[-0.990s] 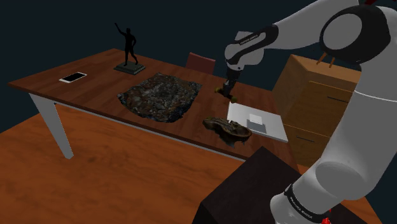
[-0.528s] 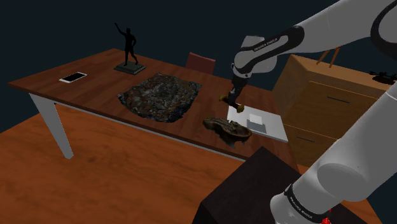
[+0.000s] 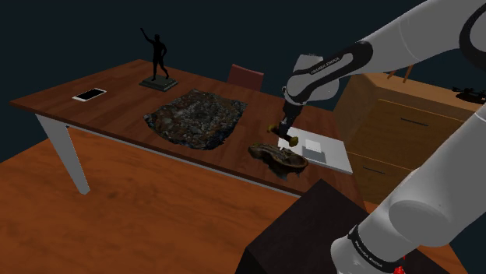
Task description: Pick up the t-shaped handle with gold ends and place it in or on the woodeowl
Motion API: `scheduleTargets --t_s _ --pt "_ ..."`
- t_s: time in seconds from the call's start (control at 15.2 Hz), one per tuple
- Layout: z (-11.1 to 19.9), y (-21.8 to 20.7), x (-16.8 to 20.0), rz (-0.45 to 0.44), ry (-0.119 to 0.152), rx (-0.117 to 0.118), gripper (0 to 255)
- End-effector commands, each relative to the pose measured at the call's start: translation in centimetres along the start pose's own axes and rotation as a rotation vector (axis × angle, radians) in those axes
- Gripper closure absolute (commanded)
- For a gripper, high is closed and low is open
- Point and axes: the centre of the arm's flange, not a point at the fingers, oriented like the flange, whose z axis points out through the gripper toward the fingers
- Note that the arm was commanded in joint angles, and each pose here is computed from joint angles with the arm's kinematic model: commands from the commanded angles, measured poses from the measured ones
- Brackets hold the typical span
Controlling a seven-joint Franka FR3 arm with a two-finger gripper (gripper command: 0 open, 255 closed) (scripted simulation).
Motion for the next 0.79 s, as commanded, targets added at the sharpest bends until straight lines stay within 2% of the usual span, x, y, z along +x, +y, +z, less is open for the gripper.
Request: scheduleTargets --t_s 0.0,0.46,0.73 --pt "1.1 -0.1 0.0 0.0 0.001 0.0 255" --pt "4.9 -0.1 0.1 0.0 0.001 0.0 255" --pt "4.9 -0.1 0.1 0.0 0.001 0.0 255"
